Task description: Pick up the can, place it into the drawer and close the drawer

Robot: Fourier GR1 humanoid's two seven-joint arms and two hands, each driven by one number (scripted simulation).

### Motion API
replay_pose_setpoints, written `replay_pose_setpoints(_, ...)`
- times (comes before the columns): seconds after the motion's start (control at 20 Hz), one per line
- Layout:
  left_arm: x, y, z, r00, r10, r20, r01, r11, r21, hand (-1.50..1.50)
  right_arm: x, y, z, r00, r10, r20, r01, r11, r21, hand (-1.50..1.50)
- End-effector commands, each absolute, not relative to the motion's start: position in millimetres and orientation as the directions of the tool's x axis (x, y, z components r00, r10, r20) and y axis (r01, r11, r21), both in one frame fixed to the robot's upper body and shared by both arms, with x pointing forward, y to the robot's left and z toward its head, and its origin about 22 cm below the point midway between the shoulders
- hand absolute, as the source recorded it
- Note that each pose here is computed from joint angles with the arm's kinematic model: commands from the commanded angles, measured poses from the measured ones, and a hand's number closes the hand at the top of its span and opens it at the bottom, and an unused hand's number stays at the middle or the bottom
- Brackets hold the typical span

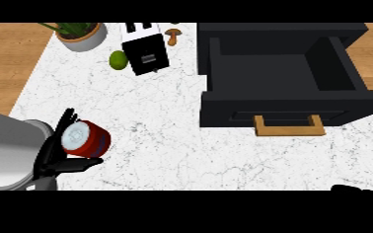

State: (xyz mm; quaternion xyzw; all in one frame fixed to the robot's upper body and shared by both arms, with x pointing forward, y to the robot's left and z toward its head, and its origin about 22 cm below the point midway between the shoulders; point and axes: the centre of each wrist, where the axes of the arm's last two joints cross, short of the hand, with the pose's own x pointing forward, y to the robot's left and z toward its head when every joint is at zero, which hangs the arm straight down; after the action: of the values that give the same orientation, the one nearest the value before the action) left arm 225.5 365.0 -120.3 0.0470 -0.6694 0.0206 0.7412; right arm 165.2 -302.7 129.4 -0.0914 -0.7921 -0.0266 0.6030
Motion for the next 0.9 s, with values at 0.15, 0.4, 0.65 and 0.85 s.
replay_pose_setpoints(0.15,232.2,363.8,-140.3,0.085,-0.037,0.996,-0.082,0.996,0.044,-1.5,157.9,-303.5,151.5,-0.254,0.095,0.963,0.177,0.983,-0.05,-1.5)
replay_pose_setpoints(0.4,259.0,356.6,-126.8,0.073,0.005,0.997,0.025,1.0,-0.007,-1.5,168.2,-306.9,144.6,-0.275,0.103,0.956,0.165,0.985,-0.059,-1.5)
replay_pose_setpoints(0.65,251.0,344.1,-139.7,0.07,0.014,0.997,0.081,0.997,-0.019,1.5,168.7,-289.5,148.2,-0.284,0.094,0.954,0.181,0.983,-0.042,-1.5)
replay_pose_setpoints(0.85,275.0,348.6,-118.1,0.066,0.072,0.995,0.132,0.988,-0.08,1.5,163.2,-309.3,141.6,-0.274,0.115,0.955,0.176,0.982,-0.068,-1.5)
